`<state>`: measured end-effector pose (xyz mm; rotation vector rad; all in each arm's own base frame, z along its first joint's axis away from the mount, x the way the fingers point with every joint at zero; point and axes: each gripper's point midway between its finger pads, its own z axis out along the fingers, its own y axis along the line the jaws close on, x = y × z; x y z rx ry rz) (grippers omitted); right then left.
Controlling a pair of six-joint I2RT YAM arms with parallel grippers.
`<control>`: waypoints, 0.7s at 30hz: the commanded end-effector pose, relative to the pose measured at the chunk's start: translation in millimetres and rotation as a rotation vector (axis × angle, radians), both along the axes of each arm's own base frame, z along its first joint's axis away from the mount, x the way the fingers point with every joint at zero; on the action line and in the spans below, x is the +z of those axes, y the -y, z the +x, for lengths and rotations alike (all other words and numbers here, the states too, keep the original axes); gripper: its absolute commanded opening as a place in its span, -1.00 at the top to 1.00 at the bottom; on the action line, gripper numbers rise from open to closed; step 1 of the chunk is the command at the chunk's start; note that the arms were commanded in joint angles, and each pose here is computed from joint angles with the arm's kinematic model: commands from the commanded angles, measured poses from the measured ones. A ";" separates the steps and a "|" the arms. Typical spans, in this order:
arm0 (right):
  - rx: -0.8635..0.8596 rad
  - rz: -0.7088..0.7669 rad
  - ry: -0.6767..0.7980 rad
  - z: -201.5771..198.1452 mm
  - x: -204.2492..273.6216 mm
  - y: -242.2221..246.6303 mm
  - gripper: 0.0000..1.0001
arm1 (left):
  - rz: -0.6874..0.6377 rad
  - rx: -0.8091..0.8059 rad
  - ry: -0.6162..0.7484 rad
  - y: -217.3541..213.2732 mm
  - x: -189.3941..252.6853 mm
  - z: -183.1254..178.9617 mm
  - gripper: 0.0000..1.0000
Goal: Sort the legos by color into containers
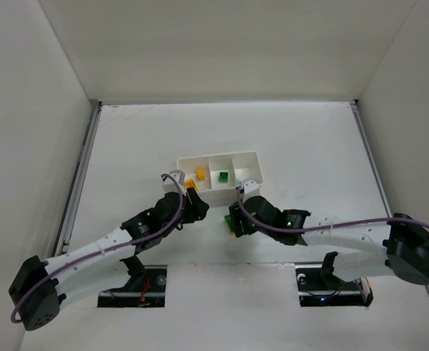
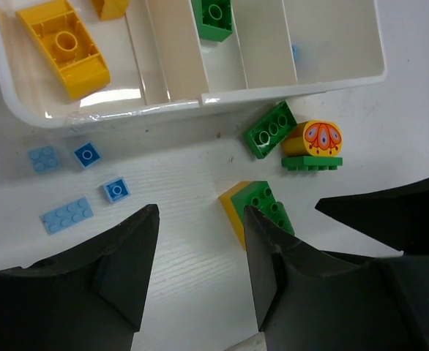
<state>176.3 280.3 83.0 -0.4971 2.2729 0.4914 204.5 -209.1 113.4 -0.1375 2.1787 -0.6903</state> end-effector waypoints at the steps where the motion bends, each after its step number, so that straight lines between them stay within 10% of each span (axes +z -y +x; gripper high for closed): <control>1: -0.003 -0.005 0.002 2.6 0.7 -5.8 -0.35 | -0.049 0.010 0.002 6.9 0.1 0.2 0.06; 21: -0.013 -0.198 0.035 15.9 -23.2 -24.3 -0.09 | -0.022 0.026 -0.044 2.8 -27.2 -6.3 0.06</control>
